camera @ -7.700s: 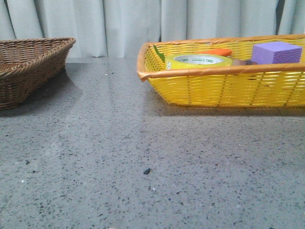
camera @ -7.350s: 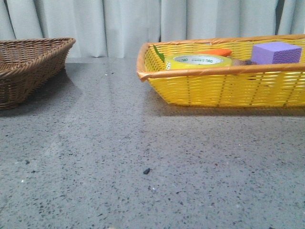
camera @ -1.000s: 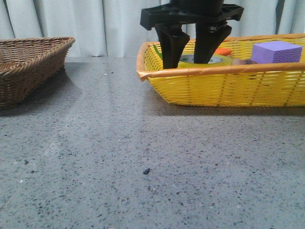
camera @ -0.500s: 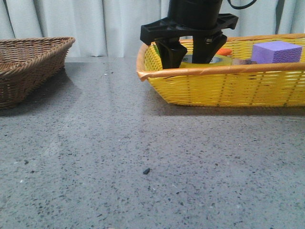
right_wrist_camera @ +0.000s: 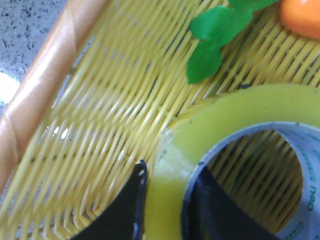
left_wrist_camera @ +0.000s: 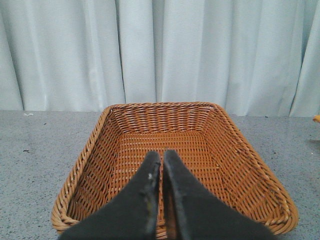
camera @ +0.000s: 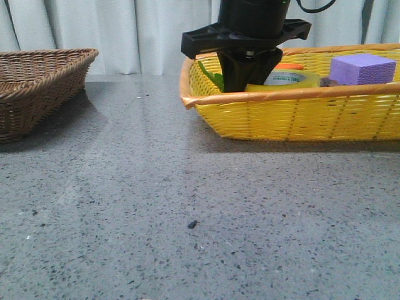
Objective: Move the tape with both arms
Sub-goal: 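Lower the right gripper into the yellow basket and grasp the clear tape roll, then lift the tape roll with the right gripper and carry it toward the brown basket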
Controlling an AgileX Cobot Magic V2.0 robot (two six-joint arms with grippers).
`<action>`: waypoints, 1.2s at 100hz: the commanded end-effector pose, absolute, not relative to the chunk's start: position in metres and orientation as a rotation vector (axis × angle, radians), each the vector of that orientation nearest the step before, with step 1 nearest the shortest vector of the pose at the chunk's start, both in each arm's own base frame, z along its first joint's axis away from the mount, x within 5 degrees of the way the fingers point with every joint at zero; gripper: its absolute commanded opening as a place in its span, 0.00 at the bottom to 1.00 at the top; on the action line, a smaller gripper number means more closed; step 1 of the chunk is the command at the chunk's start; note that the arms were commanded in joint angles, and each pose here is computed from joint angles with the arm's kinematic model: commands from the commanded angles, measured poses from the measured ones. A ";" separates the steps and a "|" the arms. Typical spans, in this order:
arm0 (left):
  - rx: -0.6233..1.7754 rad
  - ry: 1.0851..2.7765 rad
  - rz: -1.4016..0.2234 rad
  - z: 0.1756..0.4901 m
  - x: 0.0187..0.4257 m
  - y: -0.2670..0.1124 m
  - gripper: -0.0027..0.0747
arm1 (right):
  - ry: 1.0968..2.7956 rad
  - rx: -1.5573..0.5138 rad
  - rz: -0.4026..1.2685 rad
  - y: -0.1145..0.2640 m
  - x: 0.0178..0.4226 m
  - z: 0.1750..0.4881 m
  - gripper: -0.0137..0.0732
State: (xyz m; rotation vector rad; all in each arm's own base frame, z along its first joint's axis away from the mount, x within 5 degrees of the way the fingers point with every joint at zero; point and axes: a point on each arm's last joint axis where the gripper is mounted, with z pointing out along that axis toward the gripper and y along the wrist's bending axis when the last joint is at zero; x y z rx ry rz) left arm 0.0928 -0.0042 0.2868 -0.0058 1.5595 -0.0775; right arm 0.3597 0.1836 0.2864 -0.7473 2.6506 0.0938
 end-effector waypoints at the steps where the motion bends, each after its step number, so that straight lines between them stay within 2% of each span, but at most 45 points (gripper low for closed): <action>1: -0.017 1.459 -0.092 0.305 0.094 -0.004 0.01 | 2.548 -0.732 0.090 0.178 0.357 0.317 0.07; 22: -0.017 1.459 -0.092 0.305 0.094 -0.004 0.01 | 2.532 -0.725 0.093 0.178 0.357 0.338 0.07; 41: -0.017 1.459 -0.092 0.305 0.094 -0.004 0.01 | 2.455 -0.712 0.121 0.181 0.352 0.383 0.07; 69: -0.017 1.459 -0.092 0.305 0.094 -0.004 0.01 | 2.265 -0.837 0.242 0.227 0.314 0.439 0.07; 99: -0.017 1.459 -0.092 0.305 0.094 -0.004 0.01 | 2.190 -1.049 0.369 0.289 0.271 0.434 0.07; 120: -0.017 1.459 -0.092 0.305 0.094 -0.004 0.01 | 2.231 -1.130 0.362 0.317 0.271 0.405 0.07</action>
